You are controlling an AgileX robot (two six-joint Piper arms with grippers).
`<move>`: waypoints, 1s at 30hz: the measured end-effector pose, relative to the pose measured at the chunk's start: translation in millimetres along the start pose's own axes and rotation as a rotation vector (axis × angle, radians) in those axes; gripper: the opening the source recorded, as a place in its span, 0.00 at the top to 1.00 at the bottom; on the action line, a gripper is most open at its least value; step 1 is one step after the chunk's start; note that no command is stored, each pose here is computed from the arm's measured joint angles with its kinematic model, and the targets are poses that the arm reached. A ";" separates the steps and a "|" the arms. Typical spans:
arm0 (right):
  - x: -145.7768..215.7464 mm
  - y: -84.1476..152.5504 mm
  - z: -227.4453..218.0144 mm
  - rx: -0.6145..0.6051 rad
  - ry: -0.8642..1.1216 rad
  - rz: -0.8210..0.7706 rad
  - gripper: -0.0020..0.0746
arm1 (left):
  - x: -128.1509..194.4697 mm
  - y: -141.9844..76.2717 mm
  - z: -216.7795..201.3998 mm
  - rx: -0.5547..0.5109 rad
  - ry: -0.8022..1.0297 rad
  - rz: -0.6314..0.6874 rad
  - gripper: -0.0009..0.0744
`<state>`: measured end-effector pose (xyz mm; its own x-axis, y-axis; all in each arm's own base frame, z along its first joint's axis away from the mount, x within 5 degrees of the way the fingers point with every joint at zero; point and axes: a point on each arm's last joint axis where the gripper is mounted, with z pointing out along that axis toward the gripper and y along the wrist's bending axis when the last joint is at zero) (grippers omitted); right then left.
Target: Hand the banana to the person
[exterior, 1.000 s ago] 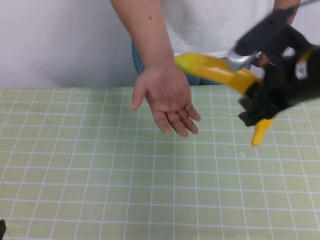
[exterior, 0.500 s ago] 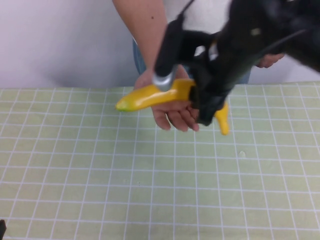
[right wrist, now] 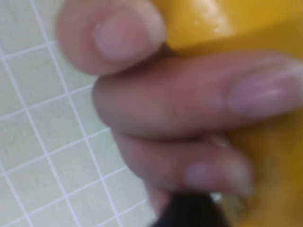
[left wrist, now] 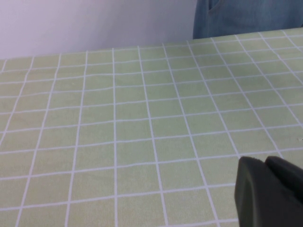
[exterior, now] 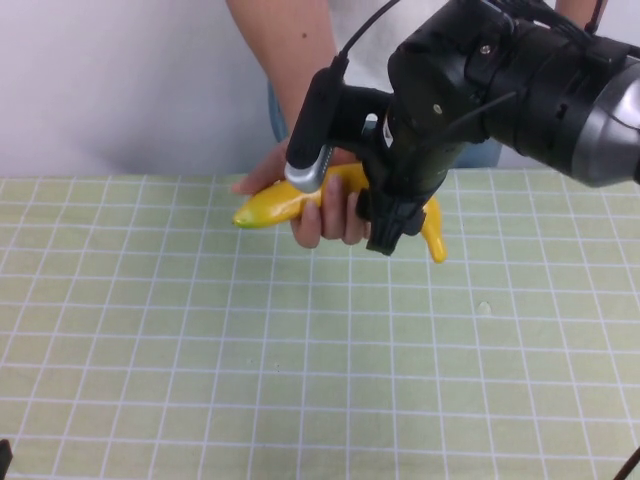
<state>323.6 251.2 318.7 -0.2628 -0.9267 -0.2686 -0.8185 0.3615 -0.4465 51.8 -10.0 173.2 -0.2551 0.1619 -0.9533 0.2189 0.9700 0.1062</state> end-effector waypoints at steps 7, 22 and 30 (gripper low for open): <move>4.9 -5.0 -29.9 0.014 -0.048 0.110 0.27 | 0.0 0.0 0.0 0.000 0.000 0.000 0.99; 84.9 12.6 -165.1 -0.019 -0.202 0.414 0.96 | 0.0 0.0 0.0 0.000 0.000 0.000 0.99; 139.3 66.0 -138.3 -0.137 -0.148 0.435 0.98 | 0.0 0.0 0.0 0.000 0.000 0.000 0.99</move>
<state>162.3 131.7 369.9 -0.5281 -0.6645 -0.5288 -0.7112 0.6863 -0.1522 51.8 -10.0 173.2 -0.2551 0.1619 -0.9533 0.2189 0.9700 0.1062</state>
